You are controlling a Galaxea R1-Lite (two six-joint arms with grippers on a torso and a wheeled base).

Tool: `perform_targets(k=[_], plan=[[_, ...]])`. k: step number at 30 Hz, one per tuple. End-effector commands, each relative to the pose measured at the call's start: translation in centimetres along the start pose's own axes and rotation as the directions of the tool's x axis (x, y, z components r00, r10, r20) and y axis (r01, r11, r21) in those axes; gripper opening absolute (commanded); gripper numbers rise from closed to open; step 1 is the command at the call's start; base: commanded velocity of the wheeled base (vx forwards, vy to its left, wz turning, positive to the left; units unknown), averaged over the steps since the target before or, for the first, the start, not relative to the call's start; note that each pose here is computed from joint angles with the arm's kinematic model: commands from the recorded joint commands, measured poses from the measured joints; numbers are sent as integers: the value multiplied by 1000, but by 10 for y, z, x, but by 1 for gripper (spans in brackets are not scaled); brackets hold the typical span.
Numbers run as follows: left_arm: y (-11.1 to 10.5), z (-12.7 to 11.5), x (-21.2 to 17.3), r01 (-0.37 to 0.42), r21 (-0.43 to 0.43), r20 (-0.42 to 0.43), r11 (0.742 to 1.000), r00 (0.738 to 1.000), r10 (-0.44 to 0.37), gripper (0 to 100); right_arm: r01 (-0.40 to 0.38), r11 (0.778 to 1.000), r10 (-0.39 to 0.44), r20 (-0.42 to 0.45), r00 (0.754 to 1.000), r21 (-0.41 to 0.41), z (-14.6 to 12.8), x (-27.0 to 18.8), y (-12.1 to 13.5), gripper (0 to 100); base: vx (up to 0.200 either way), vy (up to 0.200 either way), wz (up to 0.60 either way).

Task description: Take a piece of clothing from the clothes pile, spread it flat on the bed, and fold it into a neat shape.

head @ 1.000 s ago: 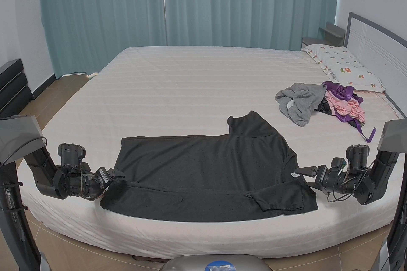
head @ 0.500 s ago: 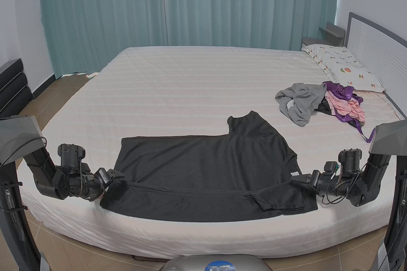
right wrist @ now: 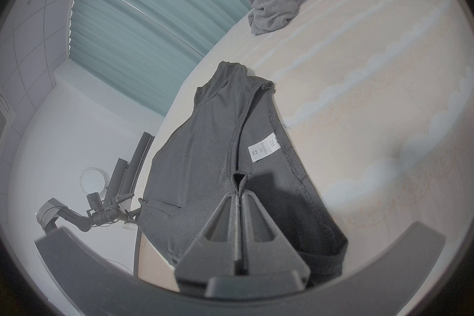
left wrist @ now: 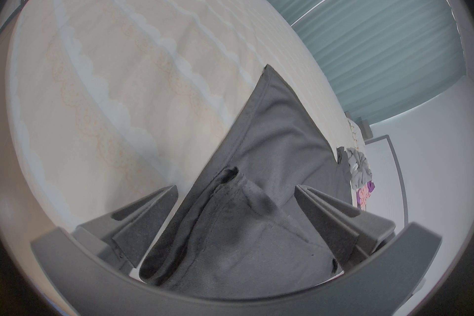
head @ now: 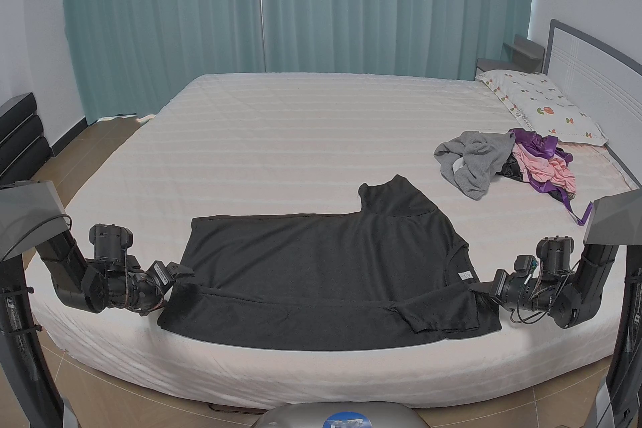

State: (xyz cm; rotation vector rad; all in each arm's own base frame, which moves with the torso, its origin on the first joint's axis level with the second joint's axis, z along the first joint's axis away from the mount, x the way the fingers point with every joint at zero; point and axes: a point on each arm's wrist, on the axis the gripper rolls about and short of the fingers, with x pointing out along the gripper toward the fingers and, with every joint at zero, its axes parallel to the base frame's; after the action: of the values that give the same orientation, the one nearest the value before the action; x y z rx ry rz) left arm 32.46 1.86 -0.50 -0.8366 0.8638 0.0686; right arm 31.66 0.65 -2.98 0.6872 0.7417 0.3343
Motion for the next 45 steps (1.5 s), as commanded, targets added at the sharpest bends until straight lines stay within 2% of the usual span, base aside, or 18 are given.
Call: perform_targets(k=[1, 7, 14, 22, 45], plan=[[-8, 12, -15, 34, -12, 62, 999, 998, -33, 100, 3, 1000, -3, -4, 1000, 2, -3, -3, 1, 0, 0, 0, 0], [-20, 16, -33, 74, -20, 101, 997, 992, -71, 100, 3, 1000, -3, -6, 1000, 2, -3, -2, 1, 0, 0, 0, 0], [-25, 8, -21, 85, -3, 54, 996, 995, -84, 100, 1, 1000, -1, -9, 1000, 2, -4, -2, 1, 0, 0, 0, 0], [-21, -4, 1, 91, 31, 47, 995, 995, -93, 100, 0, 1000, 0, -10, 1000, 1, -4, -2, 1, 0, 0, 0, 0], [-14, -9, 12, 59, 30, 41, 998, 997, -60, 100, -1, 1000, 1, -14, 1000, 2, -5, -1, 2, 0, 0, 0, 0]])
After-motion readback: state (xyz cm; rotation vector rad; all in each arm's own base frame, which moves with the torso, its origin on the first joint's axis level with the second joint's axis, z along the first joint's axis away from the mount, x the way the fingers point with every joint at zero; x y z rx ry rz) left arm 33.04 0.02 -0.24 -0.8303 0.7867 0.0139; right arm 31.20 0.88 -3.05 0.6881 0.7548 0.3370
